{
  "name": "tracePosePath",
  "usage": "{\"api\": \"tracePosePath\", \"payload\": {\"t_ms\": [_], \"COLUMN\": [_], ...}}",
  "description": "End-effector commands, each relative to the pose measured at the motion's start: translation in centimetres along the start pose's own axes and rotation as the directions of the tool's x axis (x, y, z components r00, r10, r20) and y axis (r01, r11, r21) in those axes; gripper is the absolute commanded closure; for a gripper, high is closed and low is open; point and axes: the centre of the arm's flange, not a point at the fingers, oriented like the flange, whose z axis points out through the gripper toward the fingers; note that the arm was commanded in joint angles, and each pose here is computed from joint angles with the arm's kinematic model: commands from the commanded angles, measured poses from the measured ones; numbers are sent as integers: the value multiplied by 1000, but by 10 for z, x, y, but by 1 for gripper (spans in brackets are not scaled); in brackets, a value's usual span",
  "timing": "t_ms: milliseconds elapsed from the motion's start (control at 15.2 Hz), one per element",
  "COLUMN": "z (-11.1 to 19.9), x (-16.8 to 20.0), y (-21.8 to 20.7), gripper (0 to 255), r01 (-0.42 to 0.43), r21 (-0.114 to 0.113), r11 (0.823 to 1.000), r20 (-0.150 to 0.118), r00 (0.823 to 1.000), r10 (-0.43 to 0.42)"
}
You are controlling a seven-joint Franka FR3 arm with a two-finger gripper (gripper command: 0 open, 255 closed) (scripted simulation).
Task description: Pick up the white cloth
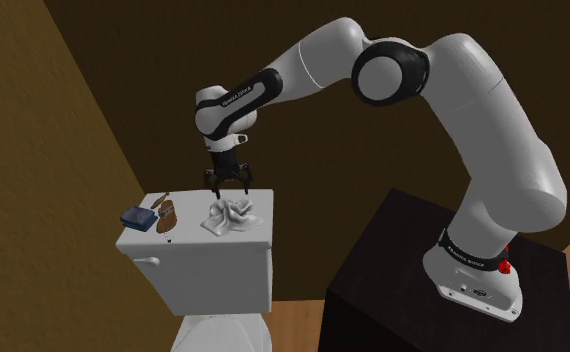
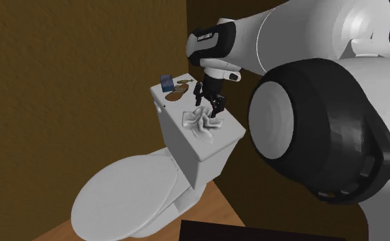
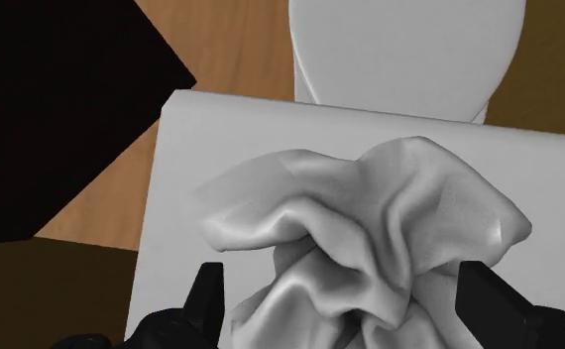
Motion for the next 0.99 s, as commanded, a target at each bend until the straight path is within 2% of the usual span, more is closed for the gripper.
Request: {"api": "tracePosePath", "payload": {"t_ms": [0, 660, 726, 924], "z": [10, 51, 51, 50], "x": [19, 36, 35, 36], "y": [-16, -22, -22, -23], "gripper": [0, 0, 255, 255], "r01": [-39, -49, -49, -49], "r21": [7, 9, 9, 9], "r11": [999, 999, 999, 999], "r20": [12, 15, 15, 15], "r00": [999, 999, 999, 999], "r10": [39, 48, 48, 48]}}
